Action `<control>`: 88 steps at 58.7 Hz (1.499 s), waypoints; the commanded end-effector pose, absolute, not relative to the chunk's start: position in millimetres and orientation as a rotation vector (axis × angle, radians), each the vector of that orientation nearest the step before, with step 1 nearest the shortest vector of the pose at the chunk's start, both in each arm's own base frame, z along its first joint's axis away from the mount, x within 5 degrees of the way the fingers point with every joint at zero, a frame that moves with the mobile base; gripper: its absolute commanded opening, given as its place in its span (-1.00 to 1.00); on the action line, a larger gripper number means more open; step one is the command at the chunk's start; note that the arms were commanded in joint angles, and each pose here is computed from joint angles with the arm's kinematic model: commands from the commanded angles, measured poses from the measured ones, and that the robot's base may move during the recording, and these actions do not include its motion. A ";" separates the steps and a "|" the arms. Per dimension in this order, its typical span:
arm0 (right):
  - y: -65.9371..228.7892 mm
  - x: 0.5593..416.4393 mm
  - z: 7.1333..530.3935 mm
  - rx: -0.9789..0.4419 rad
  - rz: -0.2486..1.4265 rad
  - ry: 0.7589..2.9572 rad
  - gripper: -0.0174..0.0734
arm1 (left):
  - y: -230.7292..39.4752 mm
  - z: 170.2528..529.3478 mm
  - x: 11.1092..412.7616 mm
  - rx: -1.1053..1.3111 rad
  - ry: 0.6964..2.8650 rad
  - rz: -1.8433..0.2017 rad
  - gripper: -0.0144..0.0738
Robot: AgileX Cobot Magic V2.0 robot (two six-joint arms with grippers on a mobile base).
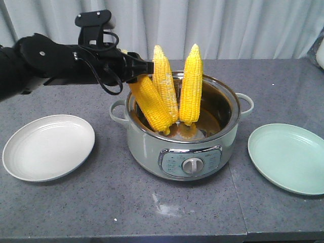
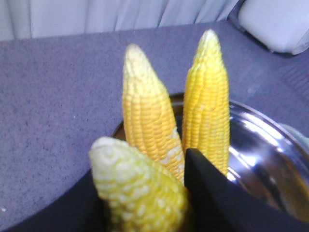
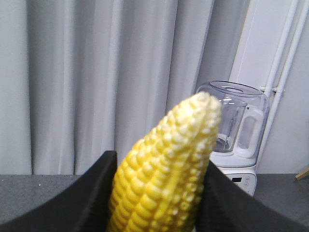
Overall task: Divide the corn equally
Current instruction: 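Lift the corn cobs out and carry them over the plates, then lower each cob onto its plate and open both grippers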
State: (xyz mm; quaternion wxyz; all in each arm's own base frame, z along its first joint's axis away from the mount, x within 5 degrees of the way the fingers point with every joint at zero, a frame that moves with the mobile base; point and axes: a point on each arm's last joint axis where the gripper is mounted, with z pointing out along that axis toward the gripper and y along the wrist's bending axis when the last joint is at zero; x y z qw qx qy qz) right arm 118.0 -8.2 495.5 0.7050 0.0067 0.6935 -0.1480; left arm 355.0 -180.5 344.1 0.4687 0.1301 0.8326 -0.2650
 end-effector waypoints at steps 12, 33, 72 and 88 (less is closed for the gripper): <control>-2.8 116.5 502.6 -0.031 -0.262 1.521 -0.63 | -140.8 468.3 276.0 0.370 1.649 -0.566 -0.69; 13.2 157.2 484.2 -0.077 -0.284 1.661 -0.63 | -84.0 471.6 237.1 0.354 1.912 -0.181 -0.69; 5.0 295.8 360.8 -0.095 -0.297 2.299 -0.62 | -74.8 405.3 297.2 0.315 2.252 0.082 -0.69; -21.8 314.8 323.5 -0.099 -0.182 2.480 -0.53 | -79.4 382.2 313.9 0.334 2.339 0.108 -0.69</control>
